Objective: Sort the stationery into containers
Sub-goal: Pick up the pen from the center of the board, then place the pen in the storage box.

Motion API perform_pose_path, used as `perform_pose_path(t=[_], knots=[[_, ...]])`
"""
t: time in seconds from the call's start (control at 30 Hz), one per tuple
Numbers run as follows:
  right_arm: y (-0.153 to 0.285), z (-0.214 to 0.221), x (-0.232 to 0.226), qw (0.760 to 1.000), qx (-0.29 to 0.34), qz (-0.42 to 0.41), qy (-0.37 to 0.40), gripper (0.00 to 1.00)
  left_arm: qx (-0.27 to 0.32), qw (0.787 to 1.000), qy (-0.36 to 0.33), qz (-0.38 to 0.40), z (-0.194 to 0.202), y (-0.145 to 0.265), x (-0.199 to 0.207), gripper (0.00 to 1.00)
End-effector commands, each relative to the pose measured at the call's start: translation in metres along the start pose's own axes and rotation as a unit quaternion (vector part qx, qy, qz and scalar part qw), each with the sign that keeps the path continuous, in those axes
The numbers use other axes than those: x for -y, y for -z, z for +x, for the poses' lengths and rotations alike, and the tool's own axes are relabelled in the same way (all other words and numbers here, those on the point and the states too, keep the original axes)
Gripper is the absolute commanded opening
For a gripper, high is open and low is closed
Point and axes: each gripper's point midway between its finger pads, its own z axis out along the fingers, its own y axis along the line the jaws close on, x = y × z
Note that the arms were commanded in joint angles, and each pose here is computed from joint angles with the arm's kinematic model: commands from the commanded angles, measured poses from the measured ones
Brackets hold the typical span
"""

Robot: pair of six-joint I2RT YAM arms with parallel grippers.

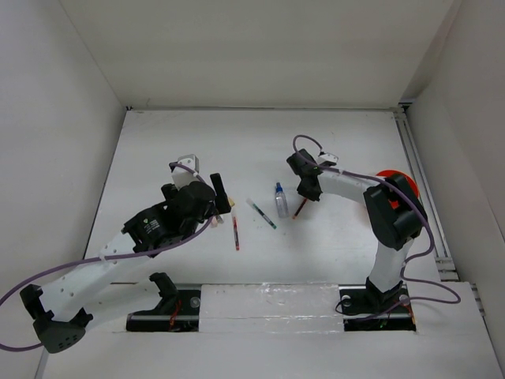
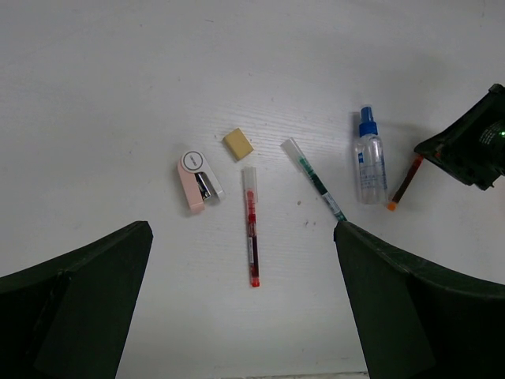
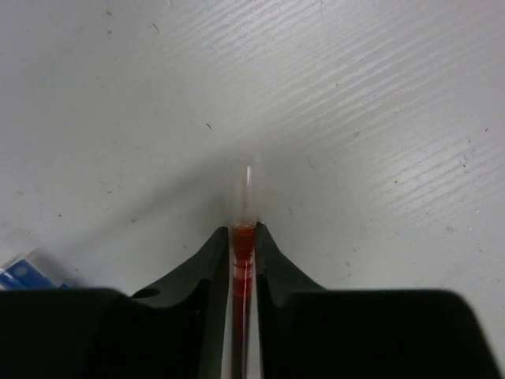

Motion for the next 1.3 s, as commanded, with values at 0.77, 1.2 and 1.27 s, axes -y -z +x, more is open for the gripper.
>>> perform_pose_path(t=[0.77, 1.2, 1.27], knots=[[0.155, -0.183, -0.031, 0.842, 0.315, -0.37, 0.232, 0.0, 0.007, 1.0, -0.002, -0.002, -0.002, -0.001, 0.0, 1.0], [0.185, -0.284, 0.045, 0.796, 0.438, -0.329, 0.257, 0.0, 0.013, 1.0, 0.004, 0.02, -0.006, 0.003, 0.004, 1.0], [0.181, -0.281, 0.054, 0.805, 0.439, -0.312, 0.248, 0.0, 0.013, 1.0, -0.001, 0.02, -0.006, 0.003, 0.004, 1.0]])
